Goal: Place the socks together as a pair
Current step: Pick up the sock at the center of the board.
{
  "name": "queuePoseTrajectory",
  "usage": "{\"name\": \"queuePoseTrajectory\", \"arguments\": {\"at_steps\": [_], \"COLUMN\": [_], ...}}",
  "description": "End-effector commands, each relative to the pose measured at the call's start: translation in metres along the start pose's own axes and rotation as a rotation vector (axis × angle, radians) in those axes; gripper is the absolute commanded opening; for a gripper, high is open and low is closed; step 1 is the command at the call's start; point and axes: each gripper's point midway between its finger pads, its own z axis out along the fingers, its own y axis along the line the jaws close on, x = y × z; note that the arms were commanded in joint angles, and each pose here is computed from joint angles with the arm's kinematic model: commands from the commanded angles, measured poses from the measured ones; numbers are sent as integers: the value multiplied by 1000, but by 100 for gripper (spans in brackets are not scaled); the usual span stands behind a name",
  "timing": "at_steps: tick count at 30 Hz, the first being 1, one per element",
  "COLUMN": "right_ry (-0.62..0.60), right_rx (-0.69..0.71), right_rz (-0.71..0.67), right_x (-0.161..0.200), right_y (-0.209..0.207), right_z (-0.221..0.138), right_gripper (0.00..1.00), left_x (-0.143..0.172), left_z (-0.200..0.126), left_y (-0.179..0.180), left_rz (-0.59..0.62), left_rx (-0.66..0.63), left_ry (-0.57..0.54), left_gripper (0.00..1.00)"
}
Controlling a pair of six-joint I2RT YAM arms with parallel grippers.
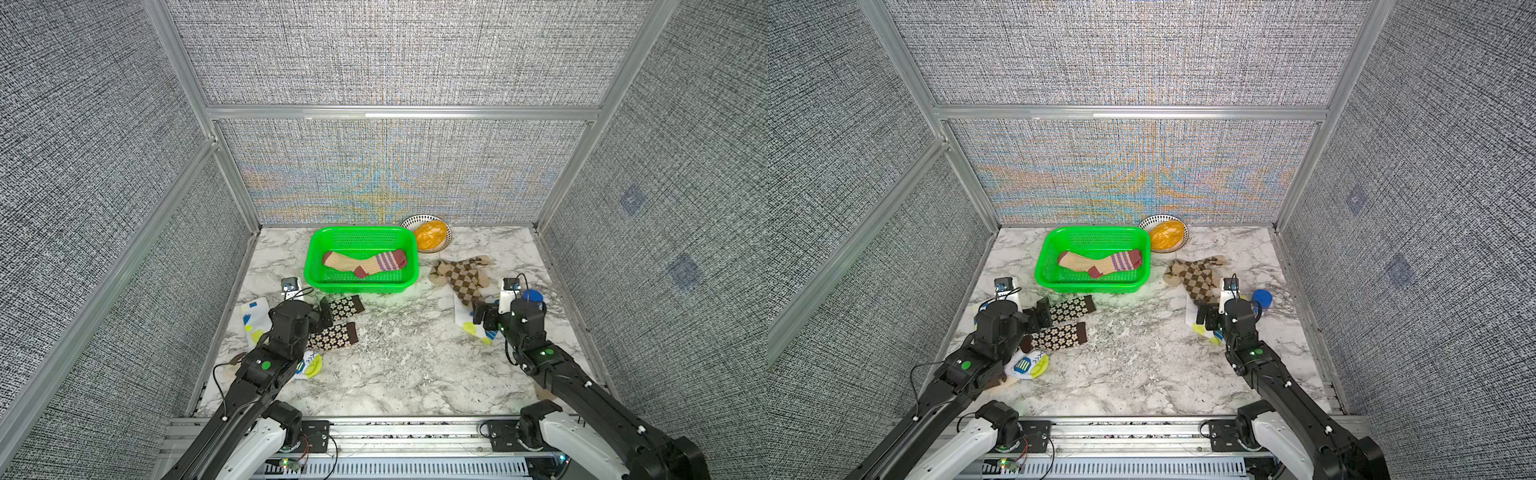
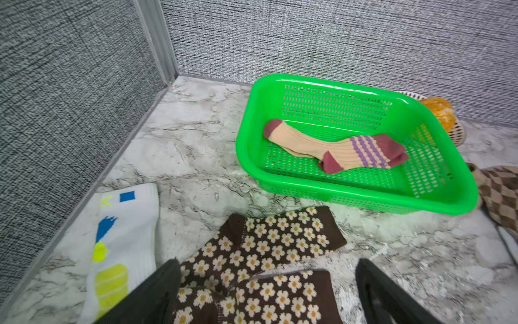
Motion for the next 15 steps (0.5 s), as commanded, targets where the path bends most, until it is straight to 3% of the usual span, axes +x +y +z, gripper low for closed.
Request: {"name": "queuePoseTrajectory", "arguments": {"at_steps": [1,5,10,15], "right_ry": [-29,116,306,345], "right_rx": [34,62,-65,-48], "right_rz": [11,103,168,194], "right_x": [-6,19,40,34], "right_y": [-7,-20,0,-5], "right_z": [5,19,35,59], "right_gripper": [98,98,94,93], "left_x": [-10,6,26,36], "left_z": [9,17,12,0], "left_y": [8,-11,-51,-77], "left_rz": [-2,-10,13,-45], "left_rx": [-77,11,221,368], "left_ry": [-47,59,220,276], "left_gripper": [99,99,99,99]}}
